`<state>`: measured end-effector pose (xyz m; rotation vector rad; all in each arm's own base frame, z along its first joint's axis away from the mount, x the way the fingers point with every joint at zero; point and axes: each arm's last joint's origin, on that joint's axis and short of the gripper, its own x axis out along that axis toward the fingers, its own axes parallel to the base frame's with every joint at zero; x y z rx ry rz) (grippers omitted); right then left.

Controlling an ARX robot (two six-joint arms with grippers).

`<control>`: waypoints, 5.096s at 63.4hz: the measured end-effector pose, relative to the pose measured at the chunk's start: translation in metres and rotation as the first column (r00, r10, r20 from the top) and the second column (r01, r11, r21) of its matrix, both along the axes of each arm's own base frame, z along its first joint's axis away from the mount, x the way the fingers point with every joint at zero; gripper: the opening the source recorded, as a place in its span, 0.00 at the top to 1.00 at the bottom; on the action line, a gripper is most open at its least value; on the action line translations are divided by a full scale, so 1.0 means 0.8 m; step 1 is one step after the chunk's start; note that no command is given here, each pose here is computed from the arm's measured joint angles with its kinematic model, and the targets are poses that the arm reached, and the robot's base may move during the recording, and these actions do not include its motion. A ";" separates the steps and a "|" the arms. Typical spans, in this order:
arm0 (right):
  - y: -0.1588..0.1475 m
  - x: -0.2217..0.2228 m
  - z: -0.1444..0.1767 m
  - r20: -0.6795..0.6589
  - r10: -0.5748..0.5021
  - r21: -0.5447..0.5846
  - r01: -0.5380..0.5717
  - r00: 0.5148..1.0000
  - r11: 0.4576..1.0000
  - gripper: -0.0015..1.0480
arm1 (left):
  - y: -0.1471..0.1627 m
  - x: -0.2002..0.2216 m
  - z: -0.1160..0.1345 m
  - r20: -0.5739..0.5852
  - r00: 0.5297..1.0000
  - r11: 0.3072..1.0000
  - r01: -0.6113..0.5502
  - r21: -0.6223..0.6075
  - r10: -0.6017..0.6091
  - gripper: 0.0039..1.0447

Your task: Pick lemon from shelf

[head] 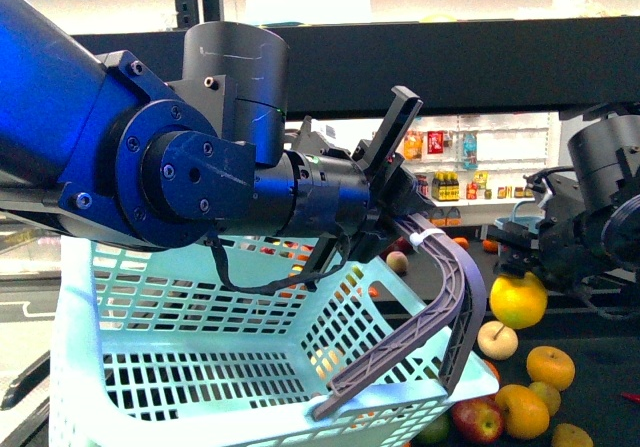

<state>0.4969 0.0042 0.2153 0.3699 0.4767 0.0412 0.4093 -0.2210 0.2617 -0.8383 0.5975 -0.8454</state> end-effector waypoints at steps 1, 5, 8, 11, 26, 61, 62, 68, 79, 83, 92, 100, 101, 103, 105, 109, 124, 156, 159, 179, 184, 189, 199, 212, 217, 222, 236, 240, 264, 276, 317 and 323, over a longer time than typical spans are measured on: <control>0.004 0.001 0.001 -0.003 0.001 0.011 0.000 1.000 1.000 0.67 | 0.000 0.000 0.000 0.000 1.000 1.000 0.000 0.000 0.000 0.93; 0.018 0.001 0.001 -0.008 0.006 0.042 -0.006 1.000 0.999 0.67 | 0.000 0.000 0.000 0.000 1.000 1.000 0.000 0.000 0.000 0.93; 0.029 0.001 0.001 -0.012 0.012 0.064 -0.012 1.000 0.998 0.67 | 0.000 0.000 0.000 0.000 1.000 1.000 0.000 0.000 0.000 0.93; 0.038 0.001 0.002 -0.013 0.019 0.078 -0.018 1.000 0.997 0.67 | 0.000 0.000 0.000 0.000 1.000 1.000 0.000 0.000 0.000 0.93; 0.100 -0.010 -0.009 -0.044 0.091 0.149 -0.084 0.995 0.985 0.67 | 0.000 0.000 0.000 0.000 1.000 1.000 0.000 0.000 0.000 0.93; 0.070 -0.027 0.020 0.093 0.075 0.167 -0.089 0.993 0.982 0.08 | 0.000 0.000 0.000 -0.004 1.000 1.000 0.000 -0.002 0.000 0.93; 0.066 -0.028 0.022 0.100 0.068 0.167 -0.085 0.993 0.982 0.06 | 0.000 0.000 0.000 -0.004 1.000 1.000 0.000 -0.003 0.000 0.93; 0.026 -0.035 0.034 0.168 0.016 0.161 -0.043 0.986 0.986 0.02 | 0.000 0.000 0.000 -0.003 1.000 1.000 -0.002 -0.002 0.002 0.93; -0.051 -0.049 0.016 0.219 -0.050 0.099 0.028 0.974 0.995 0.02 | 0.000 0.000 0.000 -0.003 1.000 1.000 -0.001 -0.002 0.001 0.93; -0.077 -0.055 -0.012 0.201 -0.051 0.048 0.042 0.978 0.998 0.02 | 0.000 0.000 0.000 -0.003 1.000 1.000 -0.001 -0.002 0.001 0.93; -0.099 -0.063 -0.080 0.132 -0.008 -0.052 0.015 0.991 0.999 0.02 | 0.000 0.000 0.000 -0.003 1.000 1.000 -0.001 -0.002 0.001 0.93; -0.096 -0.074 -0.144 0.084 0.106 -0.114 -0.096 0.991 0.989 0.02 | 0.000 0.000 0.000 -0.003 1.000 1.000 -0.001 -0.002 0.001 0.93; -0.096 -0.075 -0.148 0.082 0.111 -0.118 -0.101 0.990 0.988 0.02 | 0.000 0.000 0.000 -0.003 1.000 1.000 -0.001 -0.002 0.001 0.93; -0.094 -0.076 -0.159 0.081 0.140 -0.129 -0.129 0.987 0.983 0.02 | 0.000 0.000 0.000 -0.003 1.000 1.000 -0.001 -0.002 0.001 0.93; -0.091 -0.078 -0.172 0.081 0.174 -0.139 -0.162 0.981 0.977 0.02 | 0.000 0.000 0.000 -0.003 1.000 1.000 -0.002 -0.002 0.002 0.93; -0.082 -0.078 -0.198 0.073 0.250 -0.170 -0.235 0.965 0.957 0.02 | 0.000 0.000 0.000 -0.003 1.000 1.000 -0.001 -0.002 0.001 0.93; -0.028 -0.062 -0.244 0.034 0.469 -0.287 -0.441 0.883 0.850 0.02 | 0.000 0.000 0.000 -0.003 1.000 1.000 -0.001 -0.002 0.001 0.93; 0.007 -0.006 -0.277 -0.112 0.830 -0.540 -0.734 0.547 0.411 0.02 | 0.000 0.003 -0.009 -0.002 1.000 1.000 -0.013 0.021 0.013 0.93; 0.006 -0.004 -0.282 -0.123 0.847 -0.551 -0.745 0.518 0.376 0.02 | 0.000 0.003 -0.010 -0.003 1.000 1.000 -0.013 0.023 0.013 0.93; 0.006 -0.002 -0.337 -0.159 0.870 -0.587 -0.754 0.466 0.296 0.02 | -0.001 0.002 -0.007 -0.018 1.000 1.000 0.012 0.003 -0.011 0.93; 0.002 0.003 -0.334 -0.158 0.868 -0.592 -0.748 0.471 0.298 0.02 | -0.003 0.001 -0.007 -0.018 1.000 1.000 0.015 0.004 -0.015 0.93; 0.000 0.008 -0.335 -0.154 0.864 -0.606 -0.737 0.479 0.300 0.02 | -0.003 0.001 -0.007 -0.018 1.000 1.000 0.006 0.004 -0.006 0.93; 0.006 0.017 -0.350 -0.158 0.864 -0.612 -0.734 0.478 0.294 0.02 | -0.001 0.002 -0.007 -0.014 1.000 1.000 -0.006 0.008 0.007 0.93; 0.021 0.031 -0.360 -0.174 0.869 -0.613 -0.742 0.464 0.273 0.02 | -0.001 0.002 -0.007 -0.016 1.000 1.000 0.005 0.005 -0.005 0.93; 0.025 0.039 -0.363 -0.180 0.867 -0.616 -0.741 0.464 0.268 0.02 | -0.002 0.001 -0.007 -0.016 1.000 1.000 0.007 0.005 -0.007 0.93; 0.028 0.046 -0.366 -0.194 0.863 -0.616 -0.742 0.467 0.263 0.02 | -0.002 0.001 -0.007 -0.016 1.000 1.000 0.006 0.006 -0.006 0.93; 0.032 0.053 -0.382 -0.237 0.853 -0.600 -0.761 0.465 0.247 0.02 | -0.002 0.002 -0.007 -0.015 1.000 1.000 0.000 0.007 0.001 0.93; 0.032 0.052 -0.386 -0.241 0.852 -0.596 -0.764 0.464 0.247 0.02 | -0.002 0.002 -0.007 -0.016 1.000 1.000 0.002 0.006 -0.002 0.93; 0.033 0.054 -0.384 -0.213 0.830 -0.590 -0.745 0.515 0.311 0.38 | -0.002 0.002 -0.007 -0.015 1.000 1.000 -0.001 0.007 0.001 0.93; 0.016 0.047 -0.366 -0.181 0.801 -0.597 -0.711 0.570 0.371 0.38 | -0.002 0.002 -0.007 -0.016 1.000 1.000 0.002 0.006 -0.002 0.93; -0.086 -0.019 -0.076 0.278 0.343 -0.562 -0.138 0.897 0.816 0.38 | -0.002 0.002 -0.007 -0.016 1.000 1.000 0.002 0.006 -0.002 0.93; -0.062 -0.032 -0.030 0.342 0.351 -0.482 -0.158 0.872 0.862 0.38 | -0.002 0.002 -0.007 -0.015 1.000 1.000 0.002 0.006 -0.002 0.93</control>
